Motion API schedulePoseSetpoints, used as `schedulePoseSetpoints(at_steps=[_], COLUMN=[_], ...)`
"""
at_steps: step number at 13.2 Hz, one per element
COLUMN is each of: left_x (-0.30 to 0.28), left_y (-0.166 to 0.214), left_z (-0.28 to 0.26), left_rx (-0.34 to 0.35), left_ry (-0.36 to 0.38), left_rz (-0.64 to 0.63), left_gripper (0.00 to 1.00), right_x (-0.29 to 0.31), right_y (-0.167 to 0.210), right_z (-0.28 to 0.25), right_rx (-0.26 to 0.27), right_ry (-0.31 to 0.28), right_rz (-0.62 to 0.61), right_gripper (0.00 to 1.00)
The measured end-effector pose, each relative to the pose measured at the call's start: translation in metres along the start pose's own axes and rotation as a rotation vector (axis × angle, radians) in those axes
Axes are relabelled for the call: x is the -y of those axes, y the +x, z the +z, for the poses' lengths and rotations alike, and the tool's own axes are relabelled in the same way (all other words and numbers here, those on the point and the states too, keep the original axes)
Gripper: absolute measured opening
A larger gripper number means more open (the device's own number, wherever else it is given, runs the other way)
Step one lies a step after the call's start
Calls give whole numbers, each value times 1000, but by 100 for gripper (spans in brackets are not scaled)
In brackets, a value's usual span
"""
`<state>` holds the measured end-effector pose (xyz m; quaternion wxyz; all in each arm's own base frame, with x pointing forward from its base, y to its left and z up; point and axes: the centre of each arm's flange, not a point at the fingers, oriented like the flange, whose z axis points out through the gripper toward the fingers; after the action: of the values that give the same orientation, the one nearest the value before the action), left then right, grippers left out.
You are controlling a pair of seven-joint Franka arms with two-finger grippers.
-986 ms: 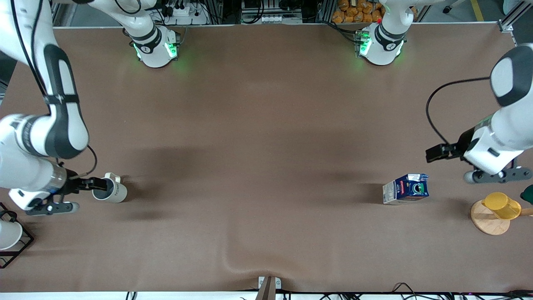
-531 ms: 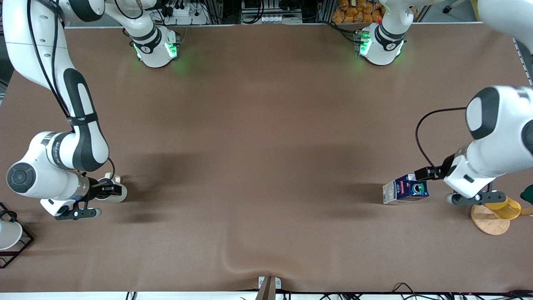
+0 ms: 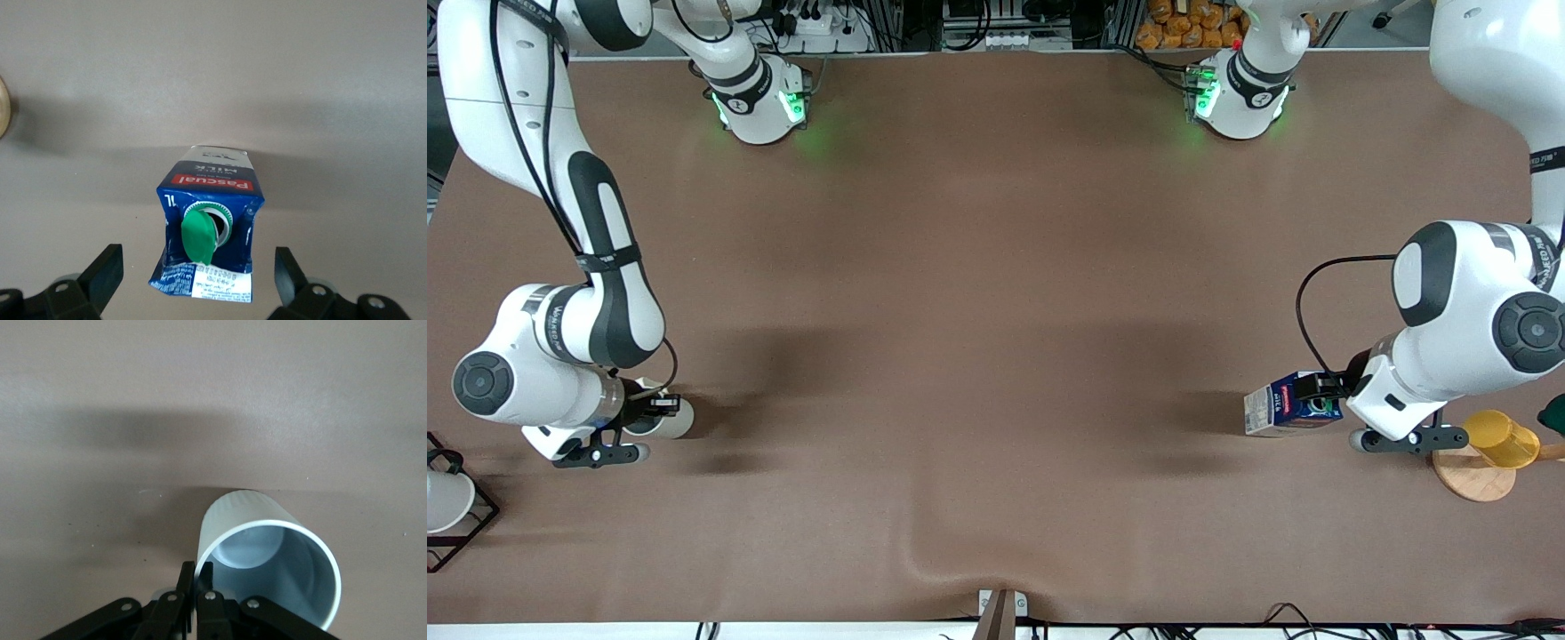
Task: Place milk next to cup
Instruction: 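Lower the right gripper onto the white mug while the left gripper reaches the milk, then close the left gripper on the milk carton while the right gripper grips the mug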
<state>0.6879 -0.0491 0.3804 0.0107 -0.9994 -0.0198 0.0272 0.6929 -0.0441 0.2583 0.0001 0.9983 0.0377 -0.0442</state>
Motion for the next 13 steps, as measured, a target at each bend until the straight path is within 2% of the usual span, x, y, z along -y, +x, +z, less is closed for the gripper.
schedulePoseSetpoints(at_steps=[3, 5, 6, 10, 12, 13], left_x=[0, -1, -1, -1, -1, -1], left_y=[2, 2, 3, 3, 3, 3], left_z=[16, 23, 25, 32, 35, 36], left_rx=[23, 34, 36, 46, 50, 52], left_ry=[0, 0, 0, 2, 2, 2], left_rz=[1, 1, 1, 3, 2, 3], left_gripper=[100, 100, 100, 99, 89, 88], right_x=[15, 44, 69, 206, 294, 336], right_y=[4, 9, 11, 3, -7, -12], right_z=[-7, -36, -56, -110, -127, -132], right_rx=[-12, -37, -46, -31, -53, -67], right_ry=[2, 27, 46, 72, 84, 95], right_rz=[-25, -41, -10, 140, 244, 279], right_gripper=[4, 4, 4, 4, 4, 4])
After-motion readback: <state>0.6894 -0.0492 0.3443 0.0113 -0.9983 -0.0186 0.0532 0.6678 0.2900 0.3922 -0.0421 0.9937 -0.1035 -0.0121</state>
